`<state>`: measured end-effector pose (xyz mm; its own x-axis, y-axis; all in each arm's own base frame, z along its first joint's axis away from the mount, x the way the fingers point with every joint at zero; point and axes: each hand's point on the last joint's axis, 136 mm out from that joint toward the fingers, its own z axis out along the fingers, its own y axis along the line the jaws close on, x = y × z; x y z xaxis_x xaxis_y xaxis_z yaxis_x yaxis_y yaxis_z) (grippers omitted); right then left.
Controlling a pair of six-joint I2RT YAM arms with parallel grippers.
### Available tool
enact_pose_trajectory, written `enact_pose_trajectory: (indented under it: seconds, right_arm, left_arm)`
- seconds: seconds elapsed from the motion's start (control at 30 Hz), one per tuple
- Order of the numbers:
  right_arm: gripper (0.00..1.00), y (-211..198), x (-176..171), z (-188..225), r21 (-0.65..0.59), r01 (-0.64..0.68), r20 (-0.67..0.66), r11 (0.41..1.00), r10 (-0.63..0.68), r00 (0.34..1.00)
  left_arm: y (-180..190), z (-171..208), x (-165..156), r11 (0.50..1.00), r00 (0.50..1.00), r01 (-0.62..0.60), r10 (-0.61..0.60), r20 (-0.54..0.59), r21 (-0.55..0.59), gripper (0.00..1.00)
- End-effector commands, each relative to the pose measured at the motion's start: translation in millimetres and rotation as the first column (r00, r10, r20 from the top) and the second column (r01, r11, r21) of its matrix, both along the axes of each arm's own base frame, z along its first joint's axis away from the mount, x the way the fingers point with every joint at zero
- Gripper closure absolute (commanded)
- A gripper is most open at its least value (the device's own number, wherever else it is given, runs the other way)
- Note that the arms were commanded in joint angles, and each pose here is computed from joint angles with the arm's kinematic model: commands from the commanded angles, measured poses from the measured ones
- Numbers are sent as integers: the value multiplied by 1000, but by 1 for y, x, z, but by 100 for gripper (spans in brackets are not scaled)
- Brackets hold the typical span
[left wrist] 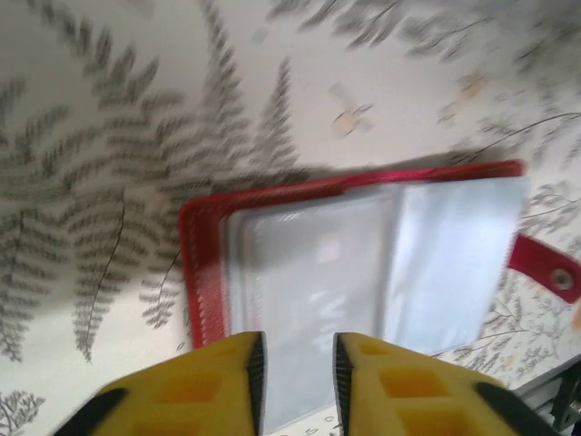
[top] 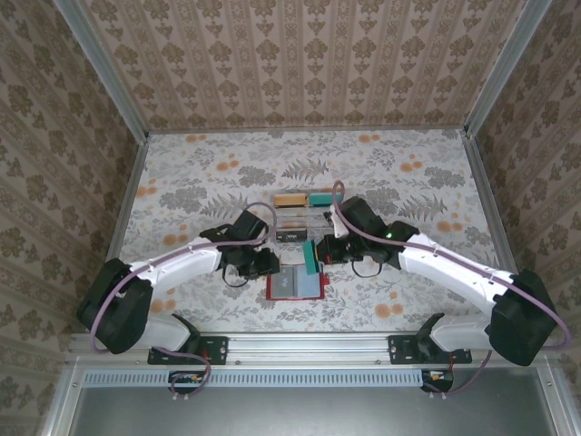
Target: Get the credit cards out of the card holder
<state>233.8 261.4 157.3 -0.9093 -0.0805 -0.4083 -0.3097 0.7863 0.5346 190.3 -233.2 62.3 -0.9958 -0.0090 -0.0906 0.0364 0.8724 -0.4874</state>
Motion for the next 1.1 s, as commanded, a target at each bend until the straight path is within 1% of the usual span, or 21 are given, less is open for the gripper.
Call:
enact_pose_trajectory:
  seconds: [0.0,0.07,0.13,0.17,0.2,0.23,0.3,0.37,0.4,0.43,0.47,0.53,0.63,0.67,0.7,0.73,0.83,0.87,0.97,1.07]
  right_arm:
    - [100,-15,3,13,-163,-112,74,980,126,989]
    - [100,-16,13,25,-238,-158,131,958,193,972]
    - [100,-18,22,32,-311,-206,185,928,272,944]
    - [100,-20,28,36,-357,-224,223,907,315,922]
    - [100,-23,33,37,-404,-228,248,886,346,905]
    - [100,-28,40,42,-455,-220,281,863,374,884]
    - [100,-31,52,40,-549,-246,298,799,462,835]
    - [100,-35,66,45,-637,-238,325,733,536,780]
    - [100,-36,71,46,-675,-238,326,698,572,753]
    - [100,-37,78,48,-710,-234,324,664,603,729]
    - [100,-38,84,49,-744,-234,312,626,635,707]
    - [100,-39,94,48,-803,-244,272,543,699,661]
    - [100,-38,106,45,-855,-264,208,446,761,614]
    - [100,-36,108,43,-868,-270,194,417,785,588]
    - [100,-36,109,41,-879,-280,178,387,809,560]
    - [100,-35,111,38,-891,-283,161,354,830,534]
    - [100,-36,120,35,-921,-273,118,278,867,484]
    - [100,-36,122,33,-924,-281,102,258,878,468]
    - [100,-37,128,31,-934,-280,78,222,891,447]
    - [100,-37,136,27,-938,-276,70,212,891,448]
  left_arm:
    - [4,27,13,1000,998,6,-6,64,-11,59]
    - [7,39,20,1000,996,-2,4,88,-24,49]
    - [11,49,27,999,994,-10,15,112,-39,43]
    - [14,55,30,999,992,-16,22,125,-47,41]
    - [16,60,32,998,990,-20,28,135,-55,37]
    - [19,65,35,998,988,-26,35,149,-63,36]
    - [24,73,39,997,984,-32,45,171,-75,35]
    - [30,78,42,995,980,-43,58,189,-85,31]
    - [32,80,43,995,979,-47,64,196,-89,30]
    - [34,81,44,994,977,-53,71,202,-93,26]
    - [36,83,46,994,975,-56,75,208,-97,20]
    - [39,85,47,994,973,-57,77,218,-99,16]
    - [42,89,49,994,970,-60,80,228,-95,12]
    - [44,90,50,994,969,-63,83,232,-91,6]
    - [45,90,51,994,968,-63,83,236,-89,5]
    - [47,91,52,994,967,-67,86,239,-85,0]
    - [50,92,52,994,966,-69,86,245,-79,0]
    - [56,92,55,993,964,-91,107,244,-76,0]
    - [61,90,58,991,962,-111,126,242,-77,0]
    - [62,89,59,990,962,-117,133,238,-81,0]
